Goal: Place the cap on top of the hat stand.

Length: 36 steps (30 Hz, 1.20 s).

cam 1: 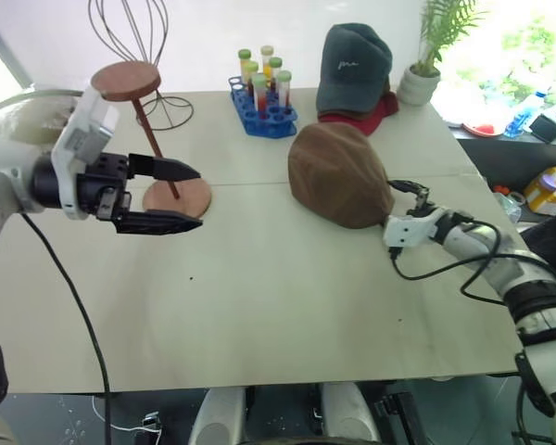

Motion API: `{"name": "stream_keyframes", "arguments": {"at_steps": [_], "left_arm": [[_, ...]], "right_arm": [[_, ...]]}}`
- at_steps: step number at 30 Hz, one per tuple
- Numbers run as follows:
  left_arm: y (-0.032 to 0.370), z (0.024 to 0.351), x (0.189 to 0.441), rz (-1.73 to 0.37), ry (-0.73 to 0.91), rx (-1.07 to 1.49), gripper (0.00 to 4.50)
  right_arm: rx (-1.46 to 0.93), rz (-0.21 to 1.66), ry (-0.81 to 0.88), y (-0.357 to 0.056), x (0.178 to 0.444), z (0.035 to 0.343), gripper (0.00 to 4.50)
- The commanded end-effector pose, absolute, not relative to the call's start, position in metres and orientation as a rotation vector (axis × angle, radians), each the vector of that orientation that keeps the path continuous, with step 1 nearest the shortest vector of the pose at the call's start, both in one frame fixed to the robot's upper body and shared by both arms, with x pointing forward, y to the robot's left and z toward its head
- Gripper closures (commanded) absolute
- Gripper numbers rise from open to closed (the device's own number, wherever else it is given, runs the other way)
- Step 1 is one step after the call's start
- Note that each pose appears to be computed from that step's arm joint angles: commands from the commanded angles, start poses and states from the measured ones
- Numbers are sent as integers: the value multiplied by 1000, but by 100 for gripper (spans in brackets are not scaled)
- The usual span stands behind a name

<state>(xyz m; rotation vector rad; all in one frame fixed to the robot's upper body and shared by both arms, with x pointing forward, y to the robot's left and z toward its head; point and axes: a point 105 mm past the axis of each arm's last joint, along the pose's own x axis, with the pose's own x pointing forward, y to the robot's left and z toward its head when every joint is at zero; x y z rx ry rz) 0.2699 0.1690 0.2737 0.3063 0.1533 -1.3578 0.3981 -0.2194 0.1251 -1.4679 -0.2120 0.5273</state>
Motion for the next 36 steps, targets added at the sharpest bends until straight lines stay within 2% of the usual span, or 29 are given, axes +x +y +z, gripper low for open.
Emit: {"name": "stream_keyframes", "arguments": {"at_steps": [1, 10, 13, 16, 18, 21, 30, 36], "left_arm": [[167, 284, 270, -1357, 111, 332, 10], [167, 285, 272, -1351, 99, 328, 10], [166, 285, 272, -1345, 96, 328, 0], [166, 285, 273, -1342, 90, 328, 0], [166, 285, 274, -1340, 88, 329, 0], [165, 285, 274, -1337, 84, 329, 0], [166, 286, 277, -1327, 75, 327, 0], [179, 298, 280, -1232, 21, 269, 0]], "right_arm": [[-1471, 507, -231, -208, 409, 128, 0], [-1442, 446, -320, -191, 424, 148, 0], [-1443, 468, -344, -184, 422, 148, 87], [-1440, 490, -359, -179, 420, 147, 238], [-1437, 494, -360, -178, 420, 147, 311], [-1432, 493, -363, -177, 420, 148, 446], [-1366, 466, -383, -176, 420, 164, 449], [-1275, 461, -430, -172, 412, 204, 449]]}}
